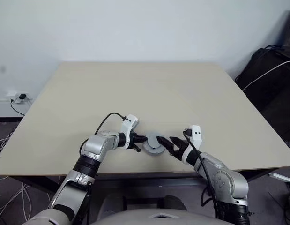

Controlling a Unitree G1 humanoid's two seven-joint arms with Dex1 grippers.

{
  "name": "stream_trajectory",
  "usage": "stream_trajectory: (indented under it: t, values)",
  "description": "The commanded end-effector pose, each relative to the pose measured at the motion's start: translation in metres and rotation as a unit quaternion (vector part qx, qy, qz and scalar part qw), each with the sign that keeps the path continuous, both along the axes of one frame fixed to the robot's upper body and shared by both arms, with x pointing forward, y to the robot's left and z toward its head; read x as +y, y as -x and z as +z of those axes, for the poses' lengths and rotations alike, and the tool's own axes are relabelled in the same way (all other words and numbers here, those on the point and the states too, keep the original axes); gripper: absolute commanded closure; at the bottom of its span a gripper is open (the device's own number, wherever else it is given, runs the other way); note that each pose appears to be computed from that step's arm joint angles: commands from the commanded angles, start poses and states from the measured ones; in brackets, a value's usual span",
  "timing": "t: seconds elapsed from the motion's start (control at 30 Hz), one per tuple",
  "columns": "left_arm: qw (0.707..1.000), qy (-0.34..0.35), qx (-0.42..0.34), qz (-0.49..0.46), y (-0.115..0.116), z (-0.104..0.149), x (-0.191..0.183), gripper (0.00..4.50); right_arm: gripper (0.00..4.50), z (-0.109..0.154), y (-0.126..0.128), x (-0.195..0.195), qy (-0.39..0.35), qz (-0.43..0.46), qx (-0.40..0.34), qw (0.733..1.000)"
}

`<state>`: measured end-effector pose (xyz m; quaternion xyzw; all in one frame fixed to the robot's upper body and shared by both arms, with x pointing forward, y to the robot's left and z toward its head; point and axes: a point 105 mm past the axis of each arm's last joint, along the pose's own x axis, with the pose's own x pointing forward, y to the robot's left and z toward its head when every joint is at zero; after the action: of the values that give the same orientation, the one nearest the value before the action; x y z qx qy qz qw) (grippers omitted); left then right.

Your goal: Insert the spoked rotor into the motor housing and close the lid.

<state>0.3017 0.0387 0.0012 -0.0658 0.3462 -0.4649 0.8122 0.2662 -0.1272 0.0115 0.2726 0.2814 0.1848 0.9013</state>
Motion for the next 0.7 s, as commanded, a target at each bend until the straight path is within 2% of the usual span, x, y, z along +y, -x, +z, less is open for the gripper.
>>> stream_trajectory:
  t: [0.03,0.37,0.7]
  values:
    - [1.0,0.001,0.004,-0.012,0.005,-0.002,-0.007,4.5,0.02,-0.002,-0.008,0.0,-0.017,-0.021,0.014,1.0]
    - [1.0,0.0,0.008,-0.007,0.007,-0.004,-0.005,4.5,0.02,-0.008,-0.004,0.016,-0.082,-0.003,0.053,0.995]
    - [1.0,0.003,0.009,-0.009,0.008,-0.004,-0.008,4.5,0.02,-0.016,0.006,0.026,-0.208,-0.011,0.124,0.97]
